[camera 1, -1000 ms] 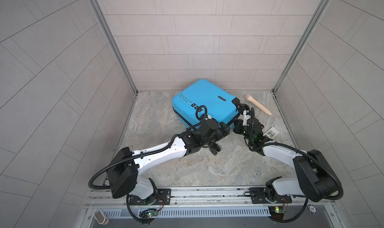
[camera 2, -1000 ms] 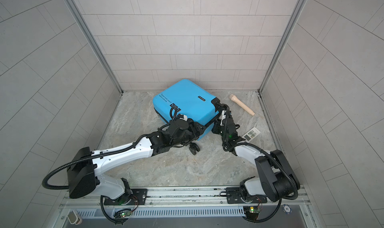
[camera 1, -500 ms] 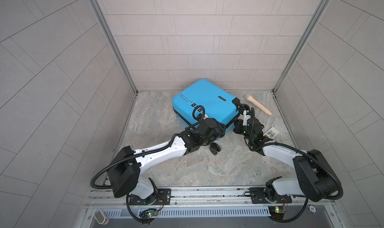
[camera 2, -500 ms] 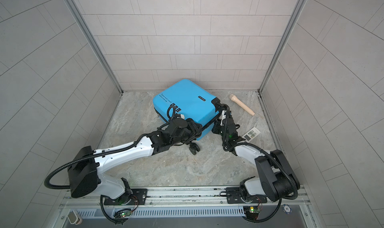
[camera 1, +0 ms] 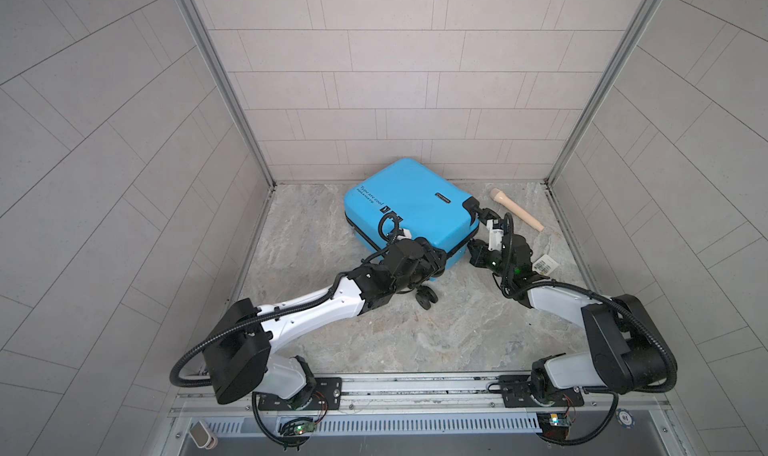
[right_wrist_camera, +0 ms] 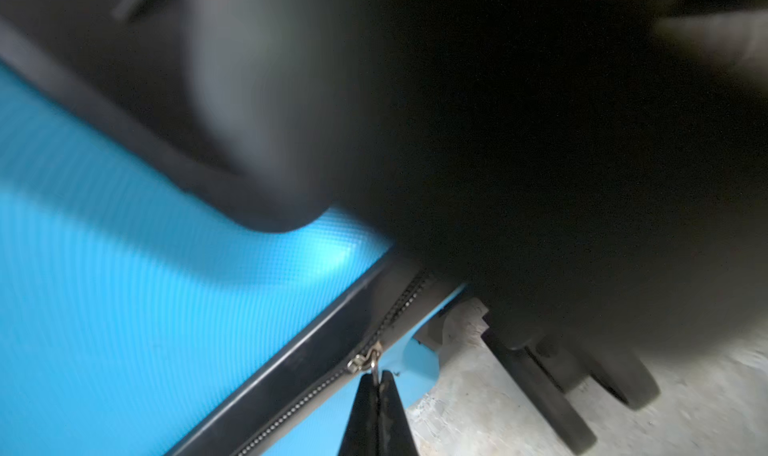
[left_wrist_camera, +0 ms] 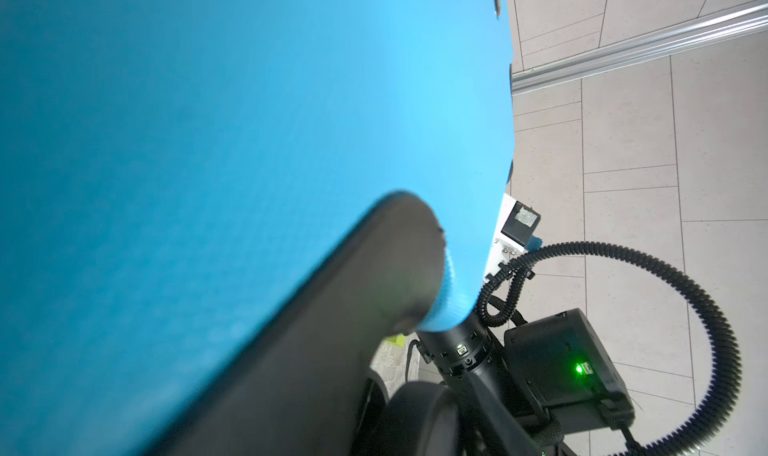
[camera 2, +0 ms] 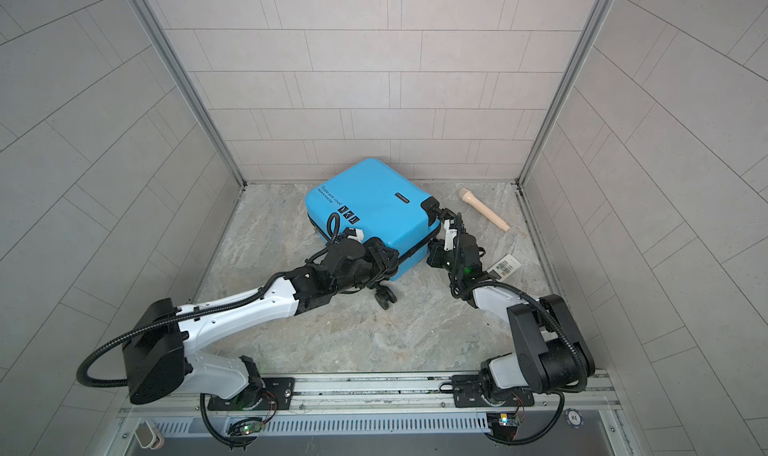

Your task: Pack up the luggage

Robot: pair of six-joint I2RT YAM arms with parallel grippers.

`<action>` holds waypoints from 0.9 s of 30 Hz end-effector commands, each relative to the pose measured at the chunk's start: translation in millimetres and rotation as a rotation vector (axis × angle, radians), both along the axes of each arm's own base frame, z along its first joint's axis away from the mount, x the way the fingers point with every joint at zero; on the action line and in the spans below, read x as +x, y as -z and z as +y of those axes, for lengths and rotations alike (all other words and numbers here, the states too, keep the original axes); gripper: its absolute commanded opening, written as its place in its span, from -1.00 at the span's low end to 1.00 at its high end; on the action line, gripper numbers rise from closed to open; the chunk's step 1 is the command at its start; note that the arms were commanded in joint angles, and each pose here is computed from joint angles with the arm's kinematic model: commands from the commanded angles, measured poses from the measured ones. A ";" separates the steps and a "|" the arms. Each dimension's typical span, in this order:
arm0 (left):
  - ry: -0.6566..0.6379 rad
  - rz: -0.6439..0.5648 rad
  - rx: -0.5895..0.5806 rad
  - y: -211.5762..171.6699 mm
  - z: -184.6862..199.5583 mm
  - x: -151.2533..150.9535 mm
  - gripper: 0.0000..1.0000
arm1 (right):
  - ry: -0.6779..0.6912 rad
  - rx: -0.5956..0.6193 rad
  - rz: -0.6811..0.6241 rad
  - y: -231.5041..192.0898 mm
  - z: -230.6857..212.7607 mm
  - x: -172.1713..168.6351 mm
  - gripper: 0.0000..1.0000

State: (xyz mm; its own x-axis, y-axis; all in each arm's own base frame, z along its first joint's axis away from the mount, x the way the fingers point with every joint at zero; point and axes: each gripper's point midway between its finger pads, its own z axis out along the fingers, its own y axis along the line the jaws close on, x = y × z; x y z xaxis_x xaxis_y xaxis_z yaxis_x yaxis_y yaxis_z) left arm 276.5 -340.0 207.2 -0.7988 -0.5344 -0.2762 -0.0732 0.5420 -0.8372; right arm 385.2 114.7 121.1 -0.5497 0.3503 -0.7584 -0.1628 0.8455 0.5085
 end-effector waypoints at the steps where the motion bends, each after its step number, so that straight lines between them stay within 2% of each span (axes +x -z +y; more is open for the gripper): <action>1: 0.002 -0.128 -0.023 -45.7 16.2 -1.6 -1.00 | 0.090 -0.026 0.042 18.5 -27.8 9.1 -1.00; 13: 0.013 -0.123 0.034 -47.5 52.4 -18.3 -1.00 | 0.162 0.012 0.014 15.4 -48.6 21.8 -1.00; 18: -0.004 -0.086 0.055 -33.6 68.5 -24.4 -1.00 | 0.121 0.040 0.003 8.7 -42.1 24.5 -1.00; 19: 0.004 -0.073 0.056 -33.1 66.7 -26.0 -0.95 | 0.109 0.043 0.005 8.6 -39.9 24.0 -1.00; 20: 0.023 -0.061 0.051 -33.9 63.0 -27.9 -0.69 | 0.098 0.042 0.008 8.6 -37.5 23.3 -1.00; 21: 0.052 -0.036 0.047 -33.9 56.9 -31.6 -0.23 | 0.091 0.038 0.012 9.1 -35.8 22.1 -1.00; 22: 0.074 -0.017 0.046 -35.5 51.4 -34.8 0.07 | 0.083 0.031 0.014 9.7 -33.3 20.9 -1.00; 23: 0.094 -0.006 0.051 -35.6 43.3 -38.8 0.28 | 0.076 0.023 0.021 11.2 -30.9 19.1 -1.00; 24: 0.106 -0.005 0.049 -37.1 35.1 -41.9 0.40 | 0.073 0.016 0.024 12.3 -29.5 17.5 -1.00; 27: 0.128 -0.012 -0.016 -46.1 8.3 -47.1 0.59 | 0.073 0.004 0.026 13.0 -26.9 14.2 -1.00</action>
State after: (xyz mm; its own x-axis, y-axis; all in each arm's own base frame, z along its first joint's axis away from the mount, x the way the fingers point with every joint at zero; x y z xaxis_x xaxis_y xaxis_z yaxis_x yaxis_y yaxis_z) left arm 236.2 -309.9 233.4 -0.8455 -0.4333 -0.3121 -0.0086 0.5954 -0.8034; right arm 406.7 88.4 123.8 -0.4961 0.4108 -0.7649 -0.1309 0.8355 0.5336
